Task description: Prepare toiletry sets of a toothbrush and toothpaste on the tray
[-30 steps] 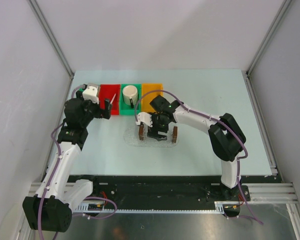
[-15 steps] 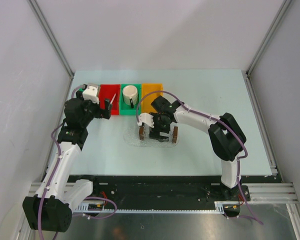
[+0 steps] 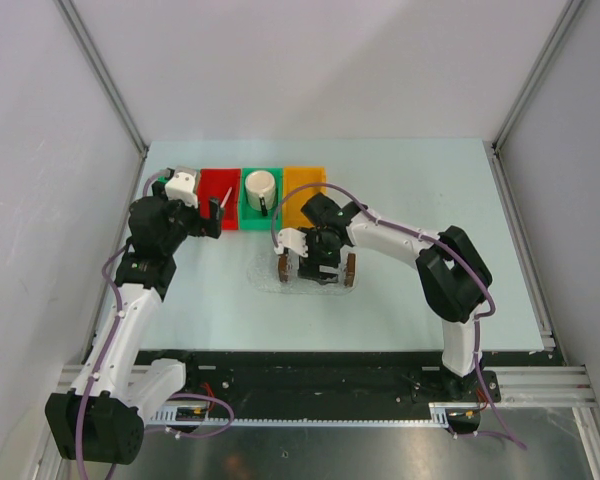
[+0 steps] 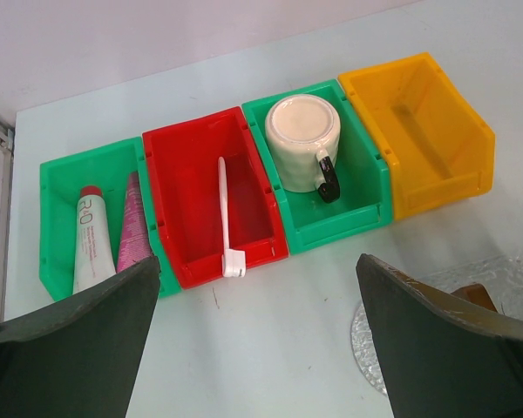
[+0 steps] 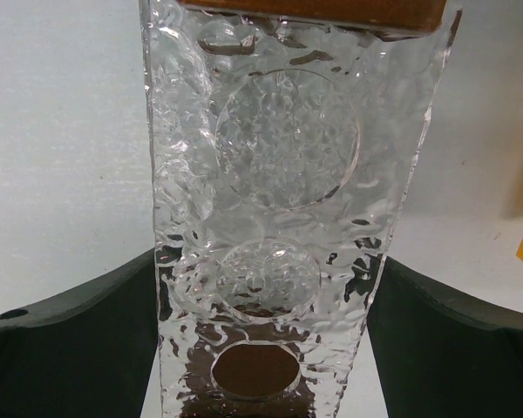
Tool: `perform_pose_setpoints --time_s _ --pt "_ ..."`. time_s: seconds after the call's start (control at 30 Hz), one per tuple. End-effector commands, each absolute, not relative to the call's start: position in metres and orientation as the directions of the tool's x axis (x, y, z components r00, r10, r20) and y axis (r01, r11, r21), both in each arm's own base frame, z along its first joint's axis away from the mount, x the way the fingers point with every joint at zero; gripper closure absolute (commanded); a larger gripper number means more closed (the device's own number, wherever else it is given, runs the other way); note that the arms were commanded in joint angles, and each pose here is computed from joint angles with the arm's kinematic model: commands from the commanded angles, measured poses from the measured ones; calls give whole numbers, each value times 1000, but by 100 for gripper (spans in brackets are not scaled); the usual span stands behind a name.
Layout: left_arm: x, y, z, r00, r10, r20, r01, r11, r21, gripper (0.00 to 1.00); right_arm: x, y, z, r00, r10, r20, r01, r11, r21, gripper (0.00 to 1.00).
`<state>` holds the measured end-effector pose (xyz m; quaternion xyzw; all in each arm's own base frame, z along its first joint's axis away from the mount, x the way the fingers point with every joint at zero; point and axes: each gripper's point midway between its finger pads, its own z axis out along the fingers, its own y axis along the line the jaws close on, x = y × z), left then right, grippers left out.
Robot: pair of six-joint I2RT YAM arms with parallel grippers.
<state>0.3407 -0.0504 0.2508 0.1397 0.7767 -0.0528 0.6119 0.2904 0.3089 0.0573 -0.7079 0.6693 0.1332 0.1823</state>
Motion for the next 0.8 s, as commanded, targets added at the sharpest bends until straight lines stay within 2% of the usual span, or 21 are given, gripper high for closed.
perform_pose_setpoints --time_s 0.0,0.27,0.37,0.4,0.77 --pt "340 -51 263 -153 205 -967 311 939 150 0 281 309 70 97 -890 -445 -995 -69 -78 12" --pt "340 -50 262 -158 205 -966 310 939 149 0 281 309 69 94 -894 -438 -995 -65 -81 10" --pt "340 -51 262 -158 204 -966 311 939 147 0 284 310 71 89 -891 -444 -994 -55 -89 6" --pt "341 -50 261 -160 204 -966 308 940 147 0 284 311 71 86 -891 -446 -995 -50 -92 1" --pt "347 -50 257 -191 179 -965 299 947 116 0 299 323 104 50 -841 -539 -988 36 -149 0"
